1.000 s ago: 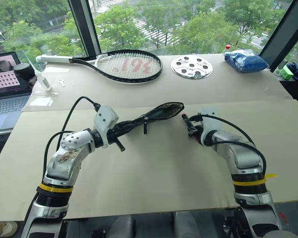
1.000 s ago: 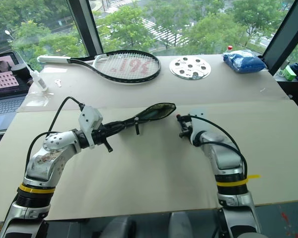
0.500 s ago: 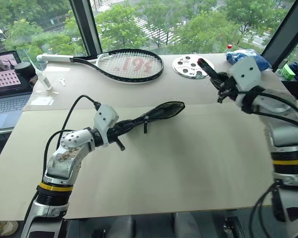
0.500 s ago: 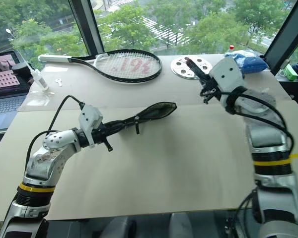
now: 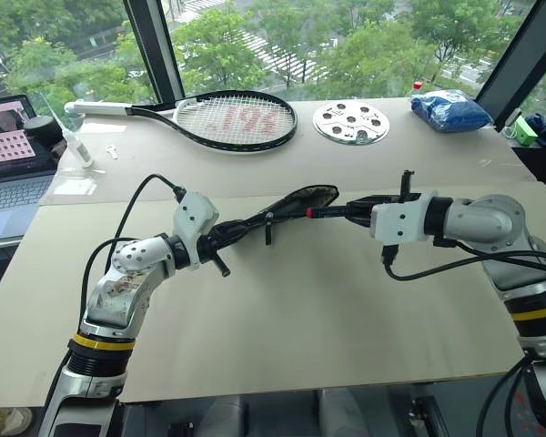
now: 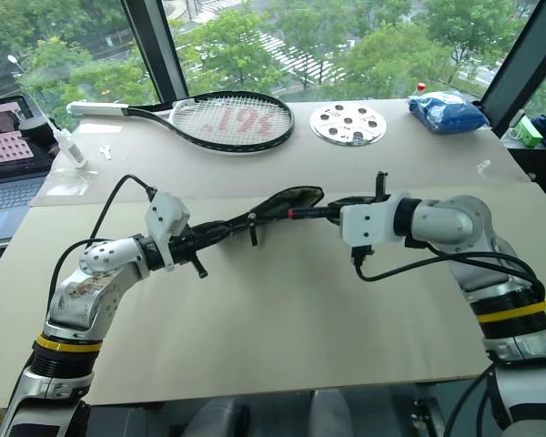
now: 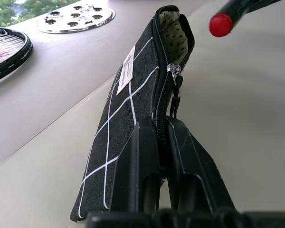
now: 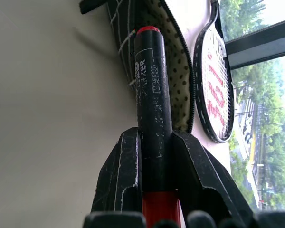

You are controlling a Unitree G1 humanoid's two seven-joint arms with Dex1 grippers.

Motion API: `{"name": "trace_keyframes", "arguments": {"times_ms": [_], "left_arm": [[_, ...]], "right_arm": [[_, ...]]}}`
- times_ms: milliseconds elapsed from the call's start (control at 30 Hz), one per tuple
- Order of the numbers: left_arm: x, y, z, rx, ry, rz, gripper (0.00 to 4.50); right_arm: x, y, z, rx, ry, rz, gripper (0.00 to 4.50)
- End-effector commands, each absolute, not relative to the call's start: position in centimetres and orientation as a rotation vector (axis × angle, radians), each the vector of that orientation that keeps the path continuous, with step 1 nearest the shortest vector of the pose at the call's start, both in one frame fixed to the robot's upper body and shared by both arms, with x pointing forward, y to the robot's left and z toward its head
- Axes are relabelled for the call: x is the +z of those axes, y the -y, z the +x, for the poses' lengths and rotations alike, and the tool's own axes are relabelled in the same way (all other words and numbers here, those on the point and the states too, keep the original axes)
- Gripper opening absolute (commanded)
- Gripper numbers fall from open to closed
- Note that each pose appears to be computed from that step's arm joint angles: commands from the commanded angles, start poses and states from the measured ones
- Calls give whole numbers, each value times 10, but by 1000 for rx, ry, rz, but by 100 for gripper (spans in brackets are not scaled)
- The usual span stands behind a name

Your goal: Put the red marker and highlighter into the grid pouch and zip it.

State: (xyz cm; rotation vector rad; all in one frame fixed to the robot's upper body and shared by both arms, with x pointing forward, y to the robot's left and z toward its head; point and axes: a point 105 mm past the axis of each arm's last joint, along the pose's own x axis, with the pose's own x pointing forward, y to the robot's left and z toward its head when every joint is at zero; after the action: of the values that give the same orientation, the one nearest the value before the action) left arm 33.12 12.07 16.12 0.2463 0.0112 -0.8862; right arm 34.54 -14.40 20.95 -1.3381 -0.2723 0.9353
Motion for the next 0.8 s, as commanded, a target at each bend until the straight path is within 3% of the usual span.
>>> {"name": "trace_keyframes", "arguments": {"times_ms": [33,467,800], "left_arm": [[174,-116,328,-907,35,254,0],[174,-113,329,-927,32,256,0],[175,-112,329,-933,36,260,0]], "right_arm": [[226,142,348,895,343,-1381,57],[213,115,379,871,392,-1629,57],[194,59,366,1017,579,-1645,57]]}}
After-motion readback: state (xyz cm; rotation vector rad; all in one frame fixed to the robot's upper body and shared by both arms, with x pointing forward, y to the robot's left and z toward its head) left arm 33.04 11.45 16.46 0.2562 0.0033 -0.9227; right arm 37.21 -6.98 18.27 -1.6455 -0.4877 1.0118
